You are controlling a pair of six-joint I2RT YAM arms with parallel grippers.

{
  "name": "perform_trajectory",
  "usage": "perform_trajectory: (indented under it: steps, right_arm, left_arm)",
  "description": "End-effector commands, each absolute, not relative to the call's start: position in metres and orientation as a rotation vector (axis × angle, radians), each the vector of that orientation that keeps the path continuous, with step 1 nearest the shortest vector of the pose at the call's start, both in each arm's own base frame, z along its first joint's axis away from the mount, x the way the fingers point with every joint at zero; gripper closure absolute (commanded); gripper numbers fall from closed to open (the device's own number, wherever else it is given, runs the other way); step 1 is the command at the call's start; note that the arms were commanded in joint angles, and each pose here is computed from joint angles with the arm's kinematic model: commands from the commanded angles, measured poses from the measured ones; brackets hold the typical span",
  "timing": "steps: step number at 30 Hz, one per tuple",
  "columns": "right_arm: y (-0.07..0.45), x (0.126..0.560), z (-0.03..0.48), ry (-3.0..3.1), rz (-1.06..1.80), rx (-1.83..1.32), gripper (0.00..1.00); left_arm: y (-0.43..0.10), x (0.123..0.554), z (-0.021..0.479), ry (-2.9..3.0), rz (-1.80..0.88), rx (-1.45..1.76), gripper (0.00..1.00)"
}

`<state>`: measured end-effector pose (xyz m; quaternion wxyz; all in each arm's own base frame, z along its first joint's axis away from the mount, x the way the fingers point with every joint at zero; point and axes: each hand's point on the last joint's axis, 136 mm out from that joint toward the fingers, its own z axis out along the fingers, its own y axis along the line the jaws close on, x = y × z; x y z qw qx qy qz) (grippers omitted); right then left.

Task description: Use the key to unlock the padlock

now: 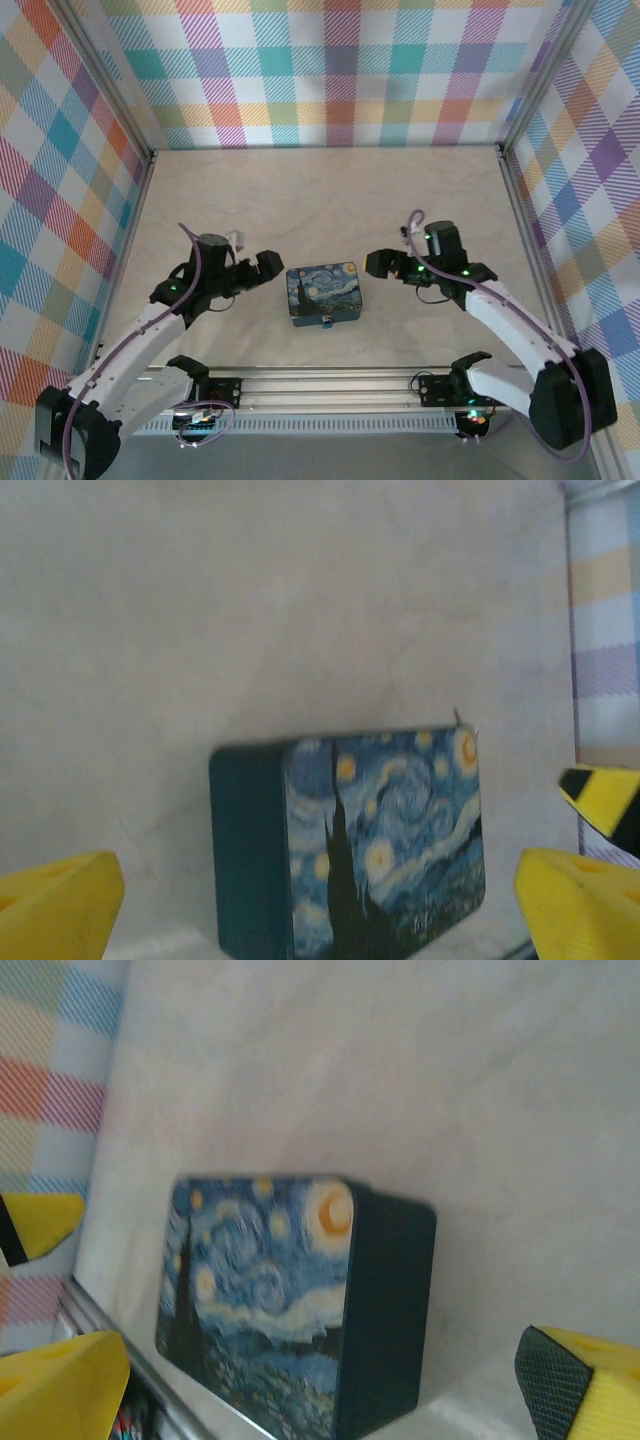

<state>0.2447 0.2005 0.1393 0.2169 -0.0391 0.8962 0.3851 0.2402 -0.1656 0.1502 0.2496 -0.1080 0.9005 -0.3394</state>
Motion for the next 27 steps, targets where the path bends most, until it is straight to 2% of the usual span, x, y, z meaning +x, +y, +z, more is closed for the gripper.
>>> perform_trajectory:
  steps: [1,8,16,27]
  right_arm:
    - [0.223,0.235,0.13,2.562,1.108,-0.173,0.0]
    - [0.263,0.229,0.111,2.639,1.131,-0.278,0.0]
    - [0.274,0.228,0.097,2.687,1.125,-0.276,0.0]
    - [0.279,0.232,0.1,2.672,1.142,-0.273,0.03]
  left_arm:
    - [-0.191,0.22,0.131,2.559,-1.047,-0.351,0.0]
    - [-0.223,0.222,0.114,2.635,-1.079,-0.301,0.0]
    - [-0.246,0.227,0.098,2.677,-1.076,-0.262,0.0]
    - [-0.263,0.251,0.105,2.648,-1.067,-0.182,0.12]
